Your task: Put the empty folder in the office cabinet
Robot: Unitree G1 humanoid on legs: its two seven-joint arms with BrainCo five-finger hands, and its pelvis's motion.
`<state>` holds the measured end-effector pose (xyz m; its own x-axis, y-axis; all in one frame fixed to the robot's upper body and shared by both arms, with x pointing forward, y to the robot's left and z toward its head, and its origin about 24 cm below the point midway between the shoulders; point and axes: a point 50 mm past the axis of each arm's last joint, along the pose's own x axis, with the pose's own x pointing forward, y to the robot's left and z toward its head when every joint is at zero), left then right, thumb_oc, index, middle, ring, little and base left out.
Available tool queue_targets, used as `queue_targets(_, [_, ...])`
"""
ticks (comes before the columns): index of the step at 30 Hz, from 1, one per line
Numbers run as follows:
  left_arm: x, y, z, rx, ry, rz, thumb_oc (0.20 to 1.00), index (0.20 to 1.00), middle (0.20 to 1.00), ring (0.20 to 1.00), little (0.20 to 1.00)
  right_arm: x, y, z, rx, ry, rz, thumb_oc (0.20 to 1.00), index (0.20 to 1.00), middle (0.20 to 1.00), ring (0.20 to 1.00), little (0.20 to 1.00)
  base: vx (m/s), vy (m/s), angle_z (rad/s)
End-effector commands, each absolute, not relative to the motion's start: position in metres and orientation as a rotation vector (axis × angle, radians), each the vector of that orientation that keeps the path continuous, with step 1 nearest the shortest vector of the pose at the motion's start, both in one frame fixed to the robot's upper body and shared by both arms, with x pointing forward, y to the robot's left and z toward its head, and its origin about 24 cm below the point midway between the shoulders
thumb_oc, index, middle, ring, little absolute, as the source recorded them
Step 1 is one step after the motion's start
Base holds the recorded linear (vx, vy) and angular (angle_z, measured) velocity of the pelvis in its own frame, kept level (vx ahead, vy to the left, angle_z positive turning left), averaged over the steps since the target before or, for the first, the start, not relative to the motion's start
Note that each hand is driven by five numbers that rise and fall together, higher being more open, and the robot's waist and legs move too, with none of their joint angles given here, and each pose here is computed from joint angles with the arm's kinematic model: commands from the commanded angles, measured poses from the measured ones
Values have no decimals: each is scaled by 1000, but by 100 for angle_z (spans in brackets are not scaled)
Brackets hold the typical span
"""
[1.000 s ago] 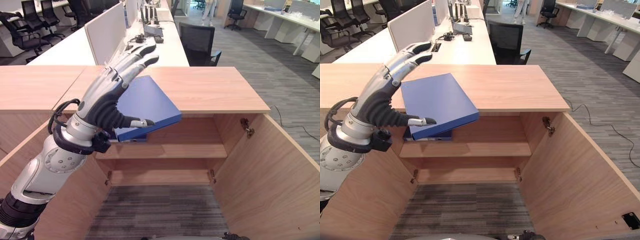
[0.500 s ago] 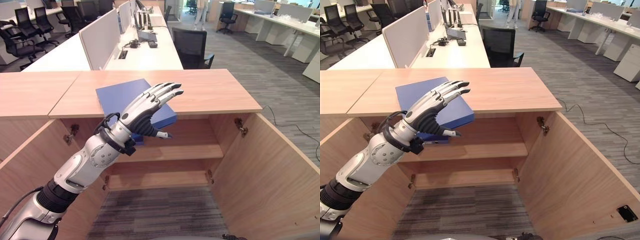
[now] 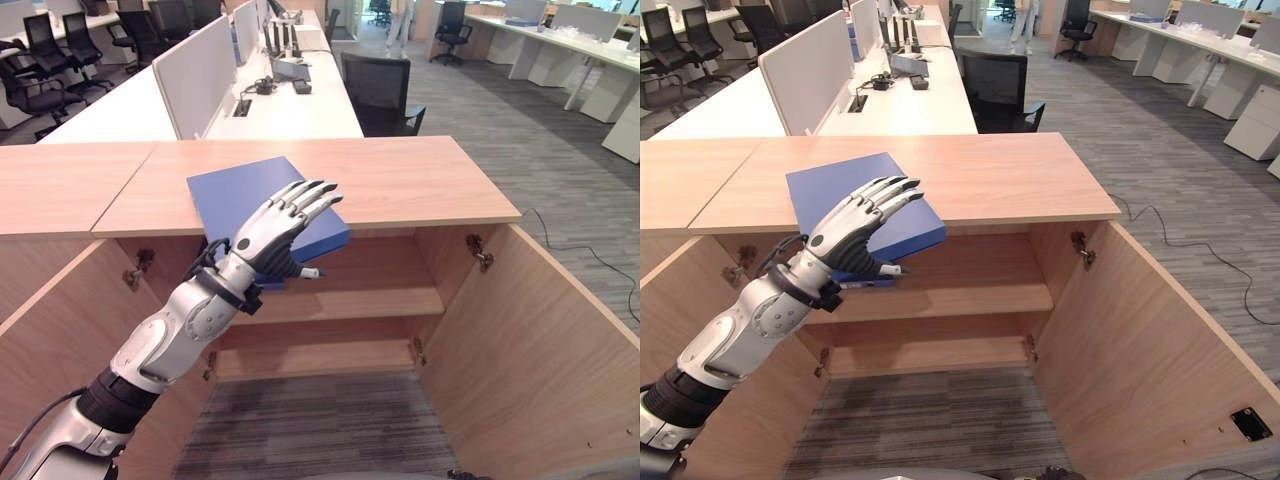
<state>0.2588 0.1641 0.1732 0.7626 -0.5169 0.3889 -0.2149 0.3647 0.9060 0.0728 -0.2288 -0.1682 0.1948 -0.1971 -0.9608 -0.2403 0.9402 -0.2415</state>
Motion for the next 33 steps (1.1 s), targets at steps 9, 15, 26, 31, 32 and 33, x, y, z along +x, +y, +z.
queue_targets(9, [242, 264, 282, 1501, -936, 404, 1000, 1000, 1000, 1000, 1000, 74, -236, -167, -402, 1390, 31, 1000, 1000, 1000, 1000, 1000, 11, 29, -2])
queue_targets(15, [230, 313, 294, 1679, -845, 659, 1000, 1000, 1000, 1000, 1000, 72, -239, -166, -394, 1377, 10, 1000, 1000, 1000, 1000, 1000, -6, 79, -8])
queue_targets(26, [221, 335, 289, 1636, -800, 841, 1000, 1000, 1000, 1000, 1000, 89, -247, -161, -364, 1304, -65, 1000, 1000, 1000, 1000, 1000, -18, 131, -14])
queue_targets(31, [200, 361, 286, 1660, -691, 966, 1000, 1000, 1000, 1000, 1000, 110, -235, -158, -408, 1222, 5, 1000, 1000, 1000, 1000, 1000, 62, -32, -116])
queue_targets(32, [198, 366, 284, 1663, -670, 983, 1000, 1000, 1000, 1000, 1000, 111, -233, -158, -413, 1216, 13, 1000, 1000, 1000, 1000, 1000, 114, -210, -87])
queue_targets(33, [196, 371, 280, 1655, -643, 999, 1000, 1000, 1000, 1000, 1000, 113, -233, -157, -412, 1210, 13, 1000, 1000, 1000, 1000, 1000, 120, -206, -39])
